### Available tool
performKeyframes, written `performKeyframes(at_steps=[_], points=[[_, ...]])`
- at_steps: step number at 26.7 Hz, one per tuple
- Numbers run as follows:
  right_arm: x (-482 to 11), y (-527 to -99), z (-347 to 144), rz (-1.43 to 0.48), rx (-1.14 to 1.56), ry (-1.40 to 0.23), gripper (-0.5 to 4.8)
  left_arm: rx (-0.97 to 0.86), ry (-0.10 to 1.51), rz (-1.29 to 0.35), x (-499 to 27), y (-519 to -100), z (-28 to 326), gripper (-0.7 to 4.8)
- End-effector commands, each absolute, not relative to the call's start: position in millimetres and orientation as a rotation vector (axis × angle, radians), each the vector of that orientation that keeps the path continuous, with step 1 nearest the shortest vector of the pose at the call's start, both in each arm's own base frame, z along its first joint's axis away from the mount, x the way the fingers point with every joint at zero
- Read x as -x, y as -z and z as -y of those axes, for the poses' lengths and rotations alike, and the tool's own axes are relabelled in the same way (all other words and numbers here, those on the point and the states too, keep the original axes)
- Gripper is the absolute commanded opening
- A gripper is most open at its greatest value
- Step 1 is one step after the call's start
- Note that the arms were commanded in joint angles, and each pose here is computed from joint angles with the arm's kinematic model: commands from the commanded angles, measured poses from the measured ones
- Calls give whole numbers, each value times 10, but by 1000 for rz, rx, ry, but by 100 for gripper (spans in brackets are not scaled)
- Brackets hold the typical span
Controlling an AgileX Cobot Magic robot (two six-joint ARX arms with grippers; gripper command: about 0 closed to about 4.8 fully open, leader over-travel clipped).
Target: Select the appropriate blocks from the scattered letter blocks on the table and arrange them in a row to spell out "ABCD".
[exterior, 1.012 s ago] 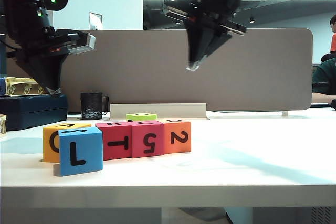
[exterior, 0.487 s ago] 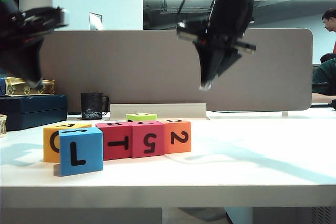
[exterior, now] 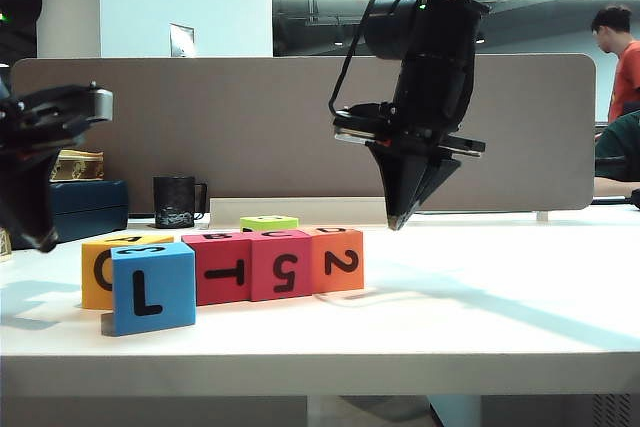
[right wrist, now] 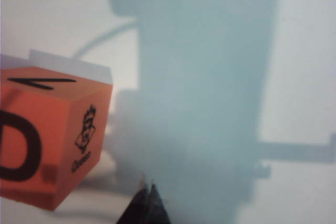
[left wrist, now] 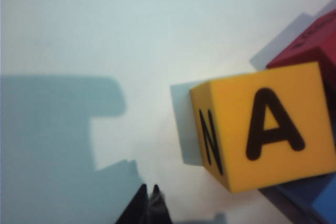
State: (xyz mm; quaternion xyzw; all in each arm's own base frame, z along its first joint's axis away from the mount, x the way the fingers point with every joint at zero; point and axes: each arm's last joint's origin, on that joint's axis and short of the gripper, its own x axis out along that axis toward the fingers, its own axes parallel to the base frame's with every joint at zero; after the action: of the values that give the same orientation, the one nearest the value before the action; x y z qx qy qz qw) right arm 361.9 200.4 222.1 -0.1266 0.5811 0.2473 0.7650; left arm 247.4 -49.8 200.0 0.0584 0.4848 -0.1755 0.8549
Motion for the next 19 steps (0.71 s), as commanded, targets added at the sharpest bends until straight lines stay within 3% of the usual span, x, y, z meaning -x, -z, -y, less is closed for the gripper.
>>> performKeyframes(at_steps=[1,19], points=[[-3642,-2179,-2027,-1257,273,-548,-4,-94,365,-985,-2507,-2009,527,-6],[-3703,-2000,-2079,-1274,259,-572,-4,-25,443,-1058,-2625,-1764,581,-6]])
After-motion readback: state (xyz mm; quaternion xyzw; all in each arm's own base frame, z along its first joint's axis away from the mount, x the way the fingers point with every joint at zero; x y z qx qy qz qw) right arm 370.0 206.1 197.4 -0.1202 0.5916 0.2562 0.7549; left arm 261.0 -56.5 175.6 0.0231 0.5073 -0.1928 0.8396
